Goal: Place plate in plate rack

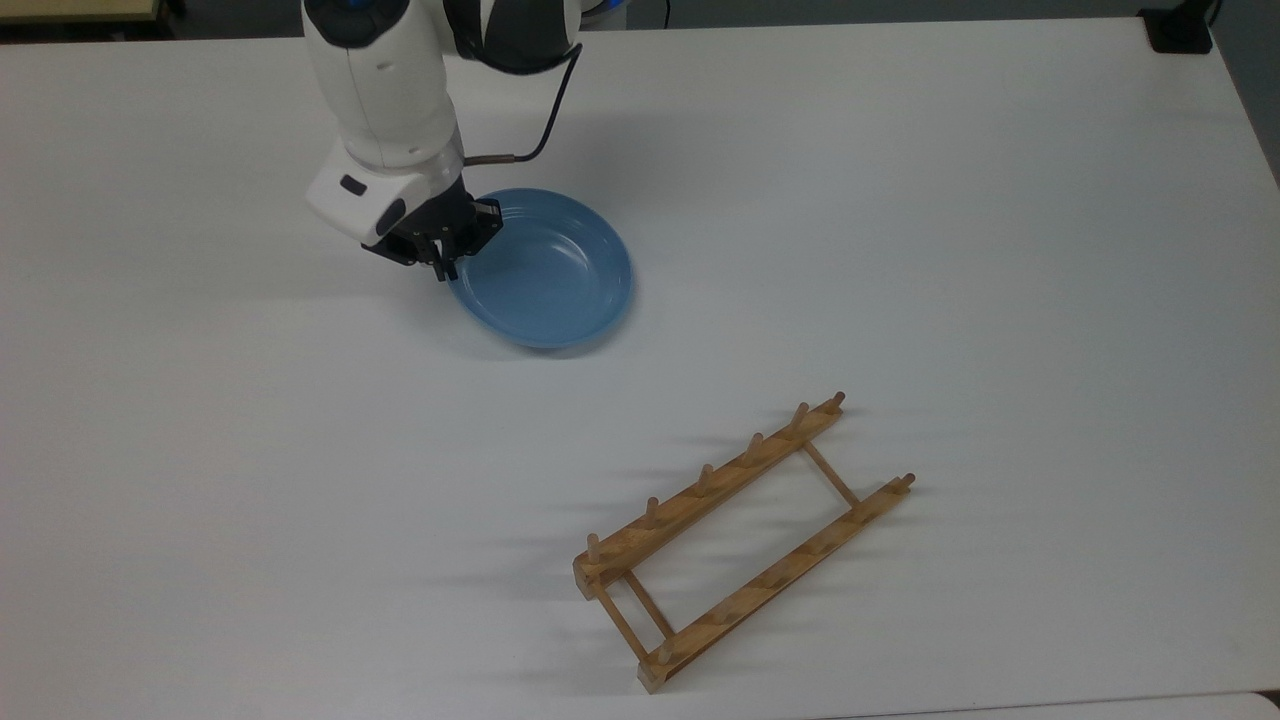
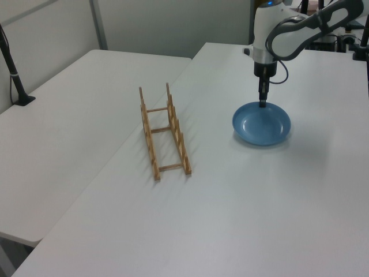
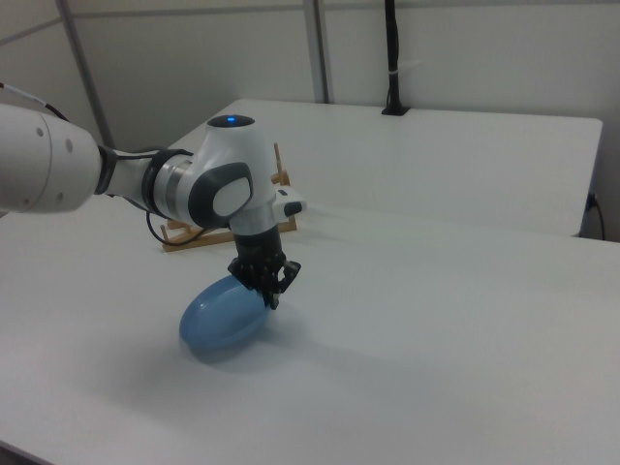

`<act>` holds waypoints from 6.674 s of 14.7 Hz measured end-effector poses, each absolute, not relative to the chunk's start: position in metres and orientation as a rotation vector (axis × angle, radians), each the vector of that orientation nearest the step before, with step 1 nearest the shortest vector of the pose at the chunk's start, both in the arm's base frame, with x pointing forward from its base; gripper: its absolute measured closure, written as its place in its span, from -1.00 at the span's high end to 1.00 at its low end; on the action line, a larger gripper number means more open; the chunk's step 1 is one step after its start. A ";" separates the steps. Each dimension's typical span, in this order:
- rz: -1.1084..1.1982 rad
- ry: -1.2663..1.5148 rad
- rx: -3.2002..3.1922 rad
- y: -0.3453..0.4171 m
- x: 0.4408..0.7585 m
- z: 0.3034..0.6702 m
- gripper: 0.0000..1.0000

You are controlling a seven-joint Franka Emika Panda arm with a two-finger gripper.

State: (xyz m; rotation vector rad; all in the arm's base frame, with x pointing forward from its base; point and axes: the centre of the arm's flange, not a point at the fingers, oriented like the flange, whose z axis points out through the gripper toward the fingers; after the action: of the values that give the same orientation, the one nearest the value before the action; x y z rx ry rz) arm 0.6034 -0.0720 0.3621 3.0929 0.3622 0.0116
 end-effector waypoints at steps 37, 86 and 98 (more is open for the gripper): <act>1.295 -0.164 2.175 0.186 0.694 0.548 -0.89; 0.926 -0.775 2.654 0.180 0.645 0.601 1.00; 0.122 -0.900 3.012 0.073 0.516 0.683 1.00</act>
State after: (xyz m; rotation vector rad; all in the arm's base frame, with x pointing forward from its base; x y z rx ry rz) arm 0.5155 0.0726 0.6828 3.0116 -0.9001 0.1220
